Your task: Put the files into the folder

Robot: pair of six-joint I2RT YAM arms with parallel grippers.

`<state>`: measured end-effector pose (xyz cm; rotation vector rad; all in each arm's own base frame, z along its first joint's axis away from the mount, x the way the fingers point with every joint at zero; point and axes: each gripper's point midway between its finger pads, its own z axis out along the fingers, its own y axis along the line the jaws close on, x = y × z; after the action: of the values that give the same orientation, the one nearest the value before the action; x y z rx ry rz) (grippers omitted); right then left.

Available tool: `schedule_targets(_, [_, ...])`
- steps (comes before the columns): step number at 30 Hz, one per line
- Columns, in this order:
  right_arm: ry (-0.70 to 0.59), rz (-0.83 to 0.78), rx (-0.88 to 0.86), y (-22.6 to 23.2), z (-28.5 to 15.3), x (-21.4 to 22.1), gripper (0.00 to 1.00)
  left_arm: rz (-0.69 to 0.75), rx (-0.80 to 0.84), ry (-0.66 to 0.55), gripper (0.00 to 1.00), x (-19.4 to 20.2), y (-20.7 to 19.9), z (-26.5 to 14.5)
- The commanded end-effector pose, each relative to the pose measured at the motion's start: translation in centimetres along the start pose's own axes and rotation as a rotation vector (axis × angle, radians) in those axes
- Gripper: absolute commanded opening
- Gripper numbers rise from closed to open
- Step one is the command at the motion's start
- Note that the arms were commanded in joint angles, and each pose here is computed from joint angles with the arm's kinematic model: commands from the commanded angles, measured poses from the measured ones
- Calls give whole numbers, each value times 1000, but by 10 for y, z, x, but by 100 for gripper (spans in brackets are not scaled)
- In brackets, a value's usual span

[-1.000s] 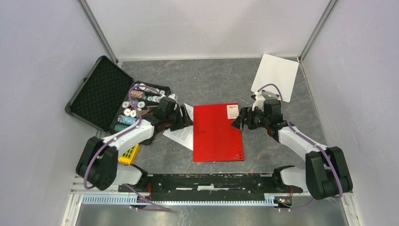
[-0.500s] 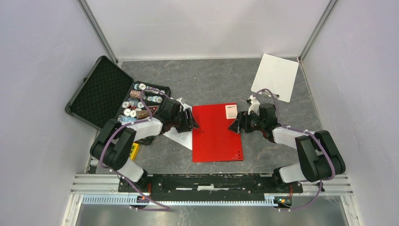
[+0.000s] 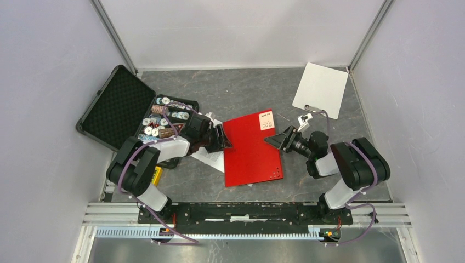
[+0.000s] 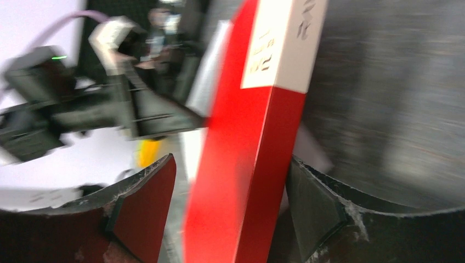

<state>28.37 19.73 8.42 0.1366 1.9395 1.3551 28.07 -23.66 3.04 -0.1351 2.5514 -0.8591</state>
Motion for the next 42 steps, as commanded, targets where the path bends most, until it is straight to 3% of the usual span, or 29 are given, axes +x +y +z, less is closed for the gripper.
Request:
schedule_targets(1, [73,-38,-357,80,-7,5,75,-24,14,60,61,17,-6,12])
schedule_targets(6, [126,-43,-234,45,3,17,69,-18,20,52,61,14,-9,10])
schedule_targets(10, [150,-98,-87,17,12,16,56,-8,-1,45,61,12,-8,7])
schedule_targets(14, [118,-199,-3,13,19,-14,45,4,-38,13,60,7,-3,0])
schedule_targets(18, [26,-171,-9,20,15,-48,28,17,-1,-70,61,-8,-19,-23])
schedule_targets(21, [-21,-129,-60,29,15,-66,22,41,-11,-99,62,-19,-28,-40])
schedule_targets(26, [-83,-93,-113,40,30,-107,20,76,-65,-144,62,-30,-23,-50])
schedule_targets(35, [-167,-58,-161,38,78,-189,21,89,-181,-67,61,-18,14,-10])
schedule_targets(42, [-165,-94,-125,-2,126,-221,21,88,-154,-10,60,8,17,12])
